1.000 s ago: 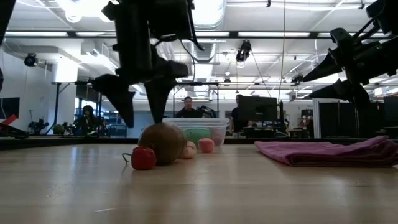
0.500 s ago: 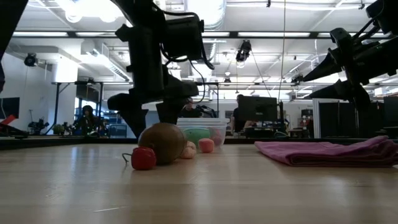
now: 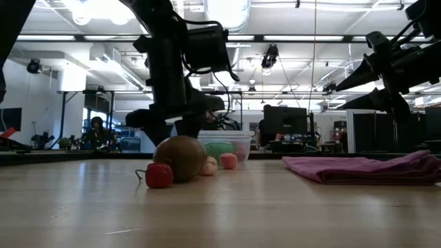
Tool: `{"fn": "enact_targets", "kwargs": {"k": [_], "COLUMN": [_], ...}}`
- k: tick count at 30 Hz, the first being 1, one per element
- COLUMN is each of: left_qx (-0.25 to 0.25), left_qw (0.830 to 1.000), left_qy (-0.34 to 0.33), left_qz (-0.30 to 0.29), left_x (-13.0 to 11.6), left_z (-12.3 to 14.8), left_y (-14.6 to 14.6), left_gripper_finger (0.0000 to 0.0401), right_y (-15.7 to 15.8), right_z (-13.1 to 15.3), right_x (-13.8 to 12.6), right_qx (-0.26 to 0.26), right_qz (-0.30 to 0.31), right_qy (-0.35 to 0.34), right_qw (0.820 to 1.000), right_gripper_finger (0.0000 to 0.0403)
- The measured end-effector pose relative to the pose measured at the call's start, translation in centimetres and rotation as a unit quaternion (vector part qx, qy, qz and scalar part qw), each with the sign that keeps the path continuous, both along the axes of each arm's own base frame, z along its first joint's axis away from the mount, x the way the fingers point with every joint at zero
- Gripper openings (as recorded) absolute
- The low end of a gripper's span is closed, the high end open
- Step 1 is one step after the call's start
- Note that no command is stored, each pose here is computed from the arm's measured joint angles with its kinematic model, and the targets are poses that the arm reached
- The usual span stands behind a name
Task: Pick and placing Produce into tupperware
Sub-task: Put the top left pink peach into the white bin
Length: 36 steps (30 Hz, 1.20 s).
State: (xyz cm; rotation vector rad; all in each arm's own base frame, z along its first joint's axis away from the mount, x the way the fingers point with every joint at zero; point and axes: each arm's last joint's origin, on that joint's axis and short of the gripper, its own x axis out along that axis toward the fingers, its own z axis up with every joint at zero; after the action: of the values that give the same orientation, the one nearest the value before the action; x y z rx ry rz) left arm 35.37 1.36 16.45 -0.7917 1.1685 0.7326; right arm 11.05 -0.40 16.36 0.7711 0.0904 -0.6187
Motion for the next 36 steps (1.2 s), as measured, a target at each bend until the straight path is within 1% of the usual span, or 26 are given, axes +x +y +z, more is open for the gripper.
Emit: {"fn": "enact_targets", "kwargs": {"k": [3, 7, 13, 21, 24, 27, 33, 36], "left_qx": [0.001, -0.001, -0.007, -0.01, -0.019, -0.019, -0.021, -0.023], "left_qw": [1.0, 1.0, 1.0, 1.0, 1.0, 1.0, 1.0, 0.999], "left_qy": [-0.007, 0.004, 0.017, 0.012, -0.002, -0.003, 0.002, 0.002], "left_qz": [0.001, 0.001, -0.008, -0.009, -0.012, -0.015, -0.018, -0.026], "left_x": [0.1, 0.1, 0.2, 0.4, 0.8, 0.8, 0.6, 0.7], "left_z": [0.0, -0.6, -1.3, -0.8, -0.5, -0.3, -0.5, -0.4], "left_y": [0.1, 0.1, 0.0, 0.0, 0.0, -0.1, -0.1, -0.1], "left_gripper_finger": [0.0193, 0.0182, 0.0177, 0.0177, 0.0174, 0.0159, 0.0109, 0.0094], "right_y": [0.0, 0.0, 0.0, 0.0, 0.0, 0.0, 0.0, 0.0], "right_z": [0.0, 0.0, 0.0, 0.0, 0.0, 0.0, 0.0, 0.0], "right_x": [0.0, 0.0, 0.0, 0.0, 0.0, 0.0, 0.0, 0.0], "right_qx": [-0.001, -0.001, -0.001, -0.001, -0.001, -0.001, -0.001, -0.001], "right_qz": [0.0, 0.0, 0.0, 0.0, 0.0, 0.0, 0.0, 0.0], "right_qy": [0.0, 0.0, 0.0, 0.0, 0.0, 0.0, 0.0, 0.0], "right_qw": [1.0, 1.0, 1.0, 1.0, 1.0, 1.0, 1.0, 1.0], "right_gripper_finger": [0.0216, 0.0216, 0.0216, 0.0216, 0.0216, 0.0216, 0.0216, 0.0216]}}
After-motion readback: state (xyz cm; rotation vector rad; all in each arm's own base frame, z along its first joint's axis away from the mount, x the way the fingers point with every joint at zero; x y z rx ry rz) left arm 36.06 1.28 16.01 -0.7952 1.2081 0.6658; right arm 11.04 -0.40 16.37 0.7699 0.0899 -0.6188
